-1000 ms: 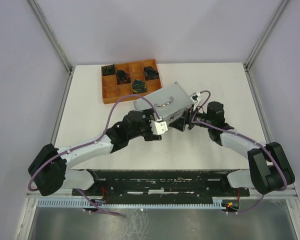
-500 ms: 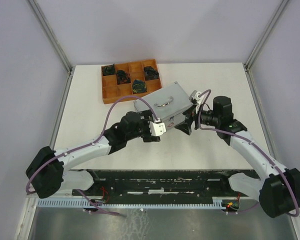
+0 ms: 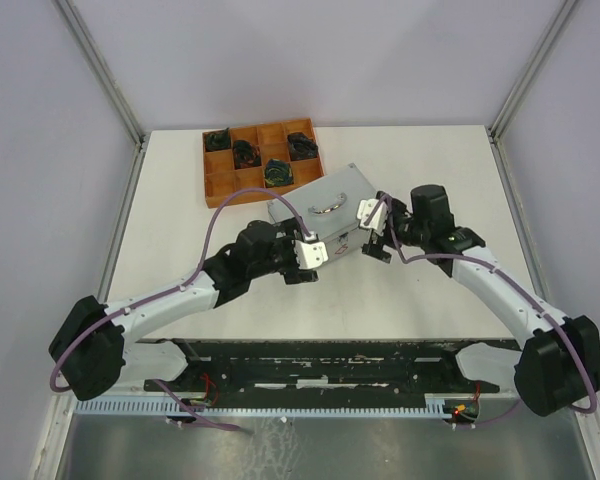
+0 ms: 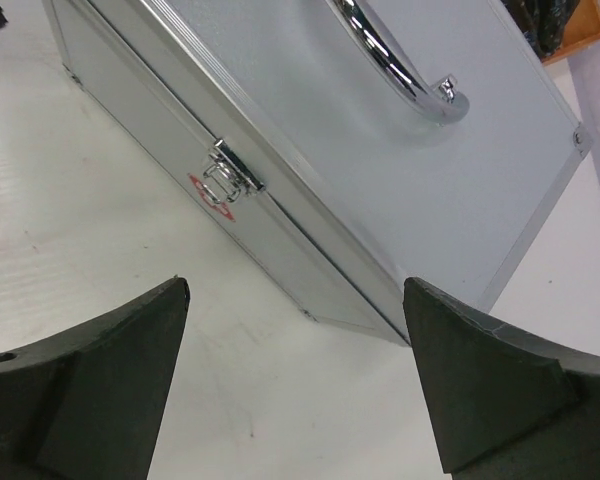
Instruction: Organize the medicine kit
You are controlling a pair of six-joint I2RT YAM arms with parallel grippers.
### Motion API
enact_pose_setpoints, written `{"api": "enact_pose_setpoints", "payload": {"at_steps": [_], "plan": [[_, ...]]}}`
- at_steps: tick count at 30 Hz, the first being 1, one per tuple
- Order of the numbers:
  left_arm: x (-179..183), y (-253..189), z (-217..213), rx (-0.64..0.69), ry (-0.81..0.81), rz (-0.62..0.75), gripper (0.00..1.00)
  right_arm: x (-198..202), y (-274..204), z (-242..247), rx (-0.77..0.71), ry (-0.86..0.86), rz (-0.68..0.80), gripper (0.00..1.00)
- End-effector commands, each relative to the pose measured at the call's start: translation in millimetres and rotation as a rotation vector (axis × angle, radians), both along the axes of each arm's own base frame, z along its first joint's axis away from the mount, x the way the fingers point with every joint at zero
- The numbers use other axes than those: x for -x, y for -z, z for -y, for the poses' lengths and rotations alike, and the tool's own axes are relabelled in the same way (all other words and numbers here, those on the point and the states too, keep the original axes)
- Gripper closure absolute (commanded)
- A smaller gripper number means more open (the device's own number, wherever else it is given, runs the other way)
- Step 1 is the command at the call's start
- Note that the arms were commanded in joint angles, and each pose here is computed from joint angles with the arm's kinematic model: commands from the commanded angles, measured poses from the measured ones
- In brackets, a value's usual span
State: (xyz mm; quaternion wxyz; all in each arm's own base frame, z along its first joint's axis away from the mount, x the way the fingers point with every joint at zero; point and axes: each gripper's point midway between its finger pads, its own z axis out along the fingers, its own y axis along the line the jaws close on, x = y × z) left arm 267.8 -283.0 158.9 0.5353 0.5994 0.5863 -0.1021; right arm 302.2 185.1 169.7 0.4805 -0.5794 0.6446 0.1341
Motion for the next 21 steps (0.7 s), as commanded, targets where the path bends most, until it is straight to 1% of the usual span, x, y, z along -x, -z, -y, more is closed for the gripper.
{"api": "enact_pose_setpoints", "payload": {"at_steps": [1, 7, 21], "plan": [[1, -16, 3, 0.056, 0.003, 0.002, 0.01, -27, -21, -12, 0.052, -0.053, 0.228, 0.03], [-1, -13, 4, 0.05, -0.003, -0.004, 0.01, -30, 2, -29, 0.161, -0.114, 0.335, 0.03], [-3, -13, 2, 0.048, -0.008, -0.006, 0.01, -34, 27, -53, 0.224, -0.131, 0.413, 0.03]]}}
